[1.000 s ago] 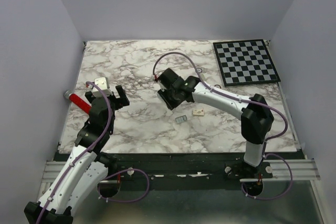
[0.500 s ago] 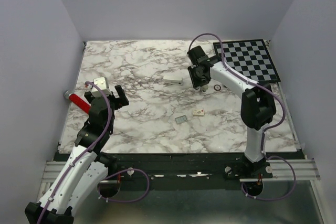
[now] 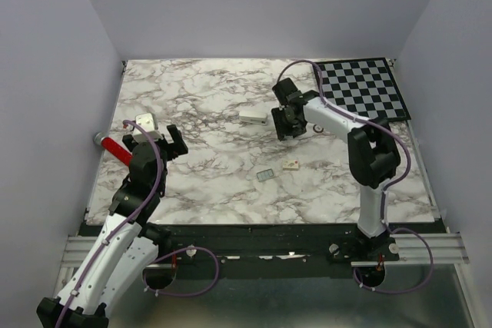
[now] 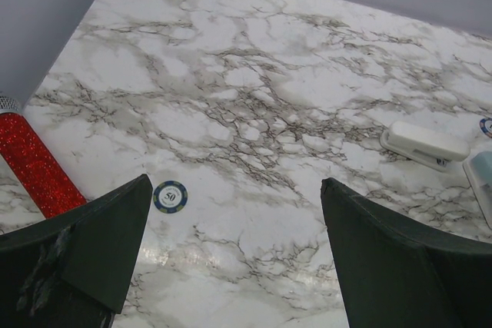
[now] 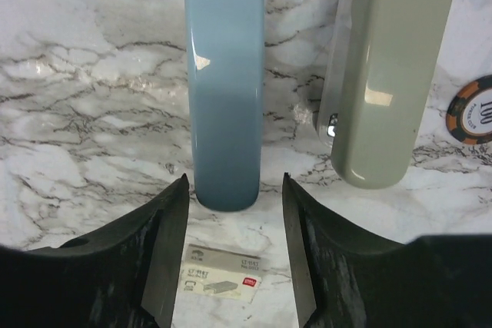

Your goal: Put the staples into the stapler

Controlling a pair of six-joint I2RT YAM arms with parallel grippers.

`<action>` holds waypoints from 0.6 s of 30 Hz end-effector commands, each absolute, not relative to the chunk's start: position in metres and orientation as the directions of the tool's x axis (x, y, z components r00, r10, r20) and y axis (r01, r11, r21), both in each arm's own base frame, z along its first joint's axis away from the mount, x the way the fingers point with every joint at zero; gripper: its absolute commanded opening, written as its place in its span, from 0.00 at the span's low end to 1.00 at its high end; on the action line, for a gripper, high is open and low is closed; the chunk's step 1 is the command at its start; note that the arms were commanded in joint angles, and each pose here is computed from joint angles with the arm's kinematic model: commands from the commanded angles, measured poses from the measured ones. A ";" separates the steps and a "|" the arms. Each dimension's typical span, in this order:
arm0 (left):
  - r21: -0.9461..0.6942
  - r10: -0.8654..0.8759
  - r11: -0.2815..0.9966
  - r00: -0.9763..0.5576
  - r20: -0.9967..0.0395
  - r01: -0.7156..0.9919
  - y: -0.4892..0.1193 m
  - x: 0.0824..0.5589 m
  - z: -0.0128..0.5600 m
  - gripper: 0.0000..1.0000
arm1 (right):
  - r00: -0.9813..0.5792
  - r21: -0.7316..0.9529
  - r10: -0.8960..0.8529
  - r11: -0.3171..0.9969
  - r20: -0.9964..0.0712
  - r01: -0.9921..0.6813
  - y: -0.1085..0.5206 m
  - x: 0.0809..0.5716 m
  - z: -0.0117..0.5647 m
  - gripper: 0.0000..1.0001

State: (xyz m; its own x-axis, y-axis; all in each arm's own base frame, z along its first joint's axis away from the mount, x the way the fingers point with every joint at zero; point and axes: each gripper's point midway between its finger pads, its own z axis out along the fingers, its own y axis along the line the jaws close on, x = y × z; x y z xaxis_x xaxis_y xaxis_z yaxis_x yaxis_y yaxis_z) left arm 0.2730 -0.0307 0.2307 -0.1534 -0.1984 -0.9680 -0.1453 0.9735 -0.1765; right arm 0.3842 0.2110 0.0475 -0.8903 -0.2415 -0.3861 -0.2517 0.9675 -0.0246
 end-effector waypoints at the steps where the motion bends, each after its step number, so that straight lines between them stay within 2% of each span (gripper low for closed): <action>1: -0.197 -0.219 0.966 -0.127 -0.967 -0.169 -0.026 0.273 0.233 0.99 | -0.837 0.056 -0.175 0.970 -0.519 -0.237 0.221 0.389 0.095 0.65; 4: -0.203 -0.226 0.963 -0.125 -0.966 -0.177 -0.024 0.273 0.232 0.99 | -0.774 0.084 -0.149 0.964 -0.616 -0.253 0.221 0.390 0.136 0.74; 9: -0.229 -0.259 0.949 -0.116 -0.959 -0.218 -0.018 0.277 0.233 0.99 | -0.685 0.102 -0.098 0.964 -0.722 -0.245 0.201 0.391 0.187 0.82; 14: -0.262 -0.298 0.928 -0.105 -0.949 -0.264 -0.008 0.281 0.238 0.99 | -0.555 0.179 0.090 0.978 -0.827 -0.107 0.136 0.388 0.249 0.94; 16: -0.285 -0.324 0.920 -0.110 -0.940 -0.270 -0.005 0.283 0.237 0.99 | -0.509 0.208 0.170 0.978 -0.844 -0.018 0.099 0.386 0.257 0.99; 18: -0.300 -0.341 0.911 -0.109 -0.934 -0.284 -0.002 0.285 0.240 0.99 | -0.434 0.240 0.225 0.971 -0.872 0.022 0.073 0.373 0.280 1.00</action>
State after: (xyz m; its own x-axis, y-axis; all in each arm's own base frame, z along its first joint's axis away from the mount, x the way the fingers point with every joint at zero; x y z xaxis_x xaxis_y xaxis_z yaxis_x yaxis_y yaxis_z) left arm 0.2797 -0.0073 0.2226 -0.1499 -0.2736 -0.9501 -0.2623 0.9375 -0.2286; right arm 0.3858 0.1177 0.2496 -0.5524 0.1062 -0.8268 -0.0741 0.9817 0.1756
